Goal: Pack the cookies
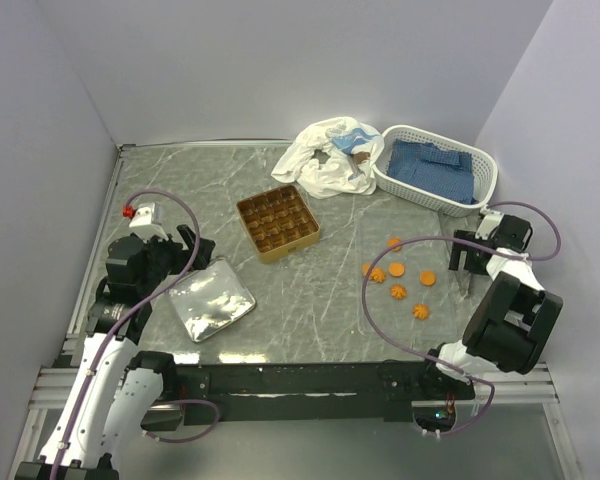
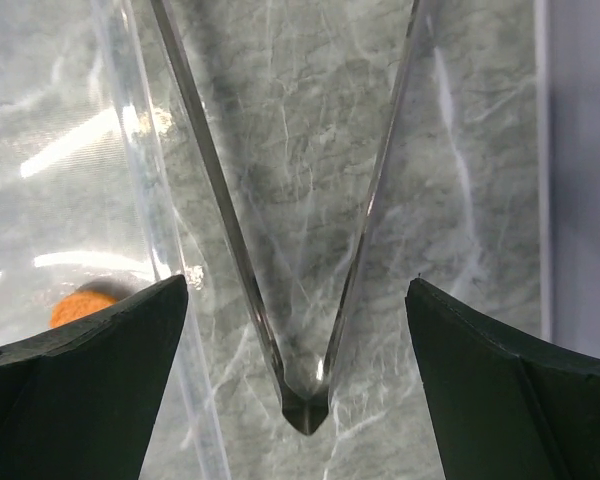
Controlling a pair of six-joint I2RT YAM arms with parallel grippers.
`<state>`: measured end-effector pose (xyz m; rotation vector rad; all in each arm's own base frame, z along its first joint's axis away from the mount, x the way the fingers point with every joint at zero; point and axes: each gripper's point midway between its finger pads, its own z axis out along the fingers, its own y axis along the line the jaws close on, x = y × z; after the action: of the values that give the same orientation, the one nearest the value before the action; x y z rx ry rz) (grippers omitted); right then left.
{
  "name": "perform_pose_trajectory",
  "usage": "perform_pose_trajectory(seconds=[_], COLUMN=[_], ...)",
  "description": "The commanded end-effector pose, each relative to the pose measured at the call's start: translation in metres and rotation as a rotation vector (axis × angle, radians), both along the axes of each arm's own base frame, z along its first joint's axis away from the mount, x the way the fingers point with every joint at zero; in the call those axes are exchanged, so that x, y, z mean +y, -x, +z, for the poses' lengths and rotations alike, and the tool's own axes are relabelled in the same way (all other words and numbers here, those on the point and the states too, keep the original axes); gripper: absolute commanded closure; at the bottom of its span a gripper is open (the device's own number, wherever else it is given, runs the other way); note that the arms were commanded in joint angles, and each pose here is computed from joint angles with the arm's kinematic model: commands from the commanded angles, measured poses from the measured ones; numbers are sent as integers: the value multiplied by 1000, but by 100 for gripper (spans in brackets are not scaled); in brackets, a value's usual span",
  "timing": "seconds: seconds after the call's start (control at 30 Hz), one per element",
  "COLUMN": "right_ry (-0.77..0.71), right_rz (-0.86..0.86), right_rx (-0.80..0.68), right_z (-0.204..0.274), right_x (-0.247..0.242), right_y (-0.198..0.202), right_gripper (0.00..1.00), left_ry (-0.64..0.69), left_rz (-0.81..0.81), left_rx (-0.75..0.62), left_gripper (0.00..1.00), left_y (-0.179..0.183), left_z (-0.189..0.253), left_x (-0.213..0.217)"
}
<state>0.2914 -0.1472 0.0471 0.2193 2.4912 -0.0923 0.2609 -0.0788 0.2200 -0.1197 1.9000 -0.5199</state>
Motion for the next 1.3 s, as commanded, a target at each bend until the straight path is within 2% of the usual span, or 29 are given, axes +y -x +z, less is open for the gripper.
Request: perform_pose_trajectory(seconds=[0.0,0.2,0.67,0.93,1.1,1.2,1.27], right_ry=[26,48,29,5,2,15,32], right_rz=[5,1,1,22,18,18,15], right_rx=[-5,31,71,103,93,61,40], right_z=[-5,-16,-29,-32,-29,-18,-10], right_x=[-6,-9,-14,-12,-11,-11,-11], right_y=[-11,-16,-23,-21,-18,-16,-13], right_gripper=[3,4,17,32,55,65,66], left_ry=[-6,-8,-6,-4,-4,-1,1], left_rz=[-27,-32,-40,-42,-47,-52,-57], left_rx=[-53,-49,-43,-53,-61,-70,-76], left_gripper=[3,3,4,4,4,4,4], left_y=[-4,-4,-5,-4,-3,-2,-1], left_z=[13,12,10,13,14,16,18], left_x=[-4,-4,-6,-6,-7,-8,-8])
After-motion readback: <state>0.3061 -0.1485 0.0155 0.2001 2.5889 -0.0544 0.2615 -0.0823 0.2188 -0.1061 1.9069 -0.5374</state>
